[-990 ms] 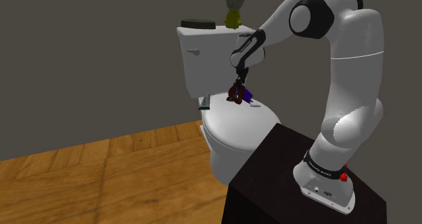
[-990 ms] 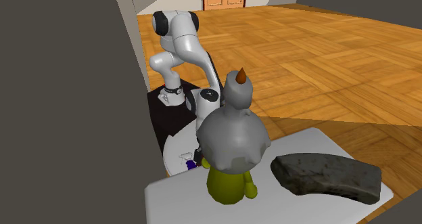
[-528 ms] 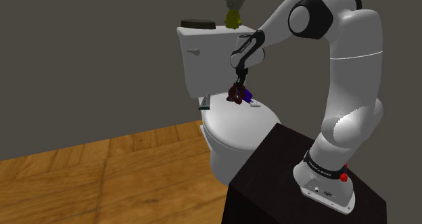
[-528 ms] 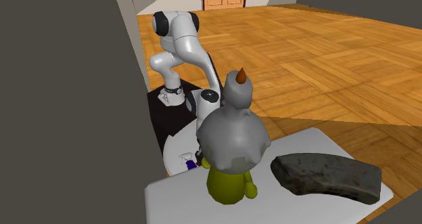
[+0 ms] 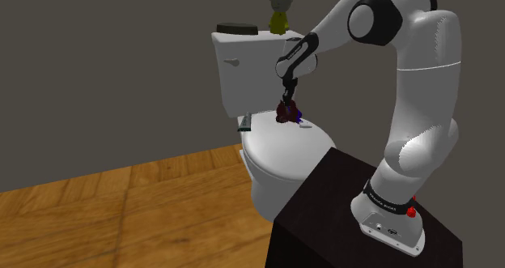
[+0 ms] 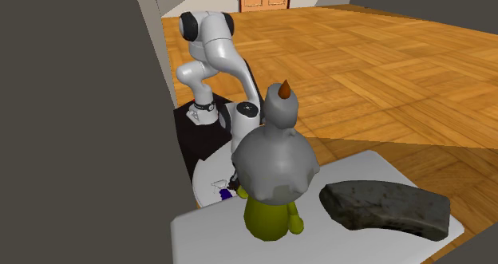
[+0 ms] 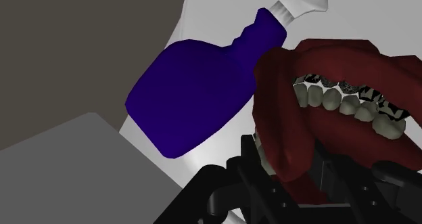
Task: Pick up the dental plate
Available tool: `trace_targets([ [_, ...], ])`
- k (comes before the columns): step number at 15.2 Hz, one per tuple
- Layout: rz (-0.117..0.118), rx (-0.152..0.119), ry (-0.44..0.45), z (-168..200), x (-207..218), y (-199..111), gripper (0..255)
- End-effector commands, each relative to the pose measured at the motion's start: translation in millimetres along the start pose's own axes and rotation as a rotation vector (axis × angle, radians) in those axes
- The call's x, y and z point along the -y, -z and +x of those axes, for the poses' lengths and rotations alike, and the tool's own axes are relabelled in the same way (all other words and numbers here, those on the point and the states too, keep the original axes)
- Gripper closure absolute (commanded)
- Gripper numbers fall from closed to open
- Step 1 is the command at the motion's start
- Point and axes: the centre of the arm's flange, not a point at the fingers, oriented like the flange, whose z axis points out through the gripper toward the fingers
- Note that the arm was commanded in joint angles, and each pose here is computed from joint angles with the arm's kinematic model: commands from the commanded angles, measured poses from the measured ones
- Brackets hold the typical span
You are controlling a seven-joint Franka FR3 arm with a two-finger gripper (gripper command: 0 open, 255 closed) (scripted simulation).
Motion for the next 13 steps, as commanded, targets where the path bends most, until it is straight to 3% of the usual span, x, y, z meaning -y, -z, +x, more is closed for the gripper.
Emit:
trace_targets([
  [1, 0.0, 0.0, 0.0, -0.5, -0.1, 10.9, 255],
  [13, 0.0, 0.0, 0.0, -2.0, -8.1, 63.9, 255],
])
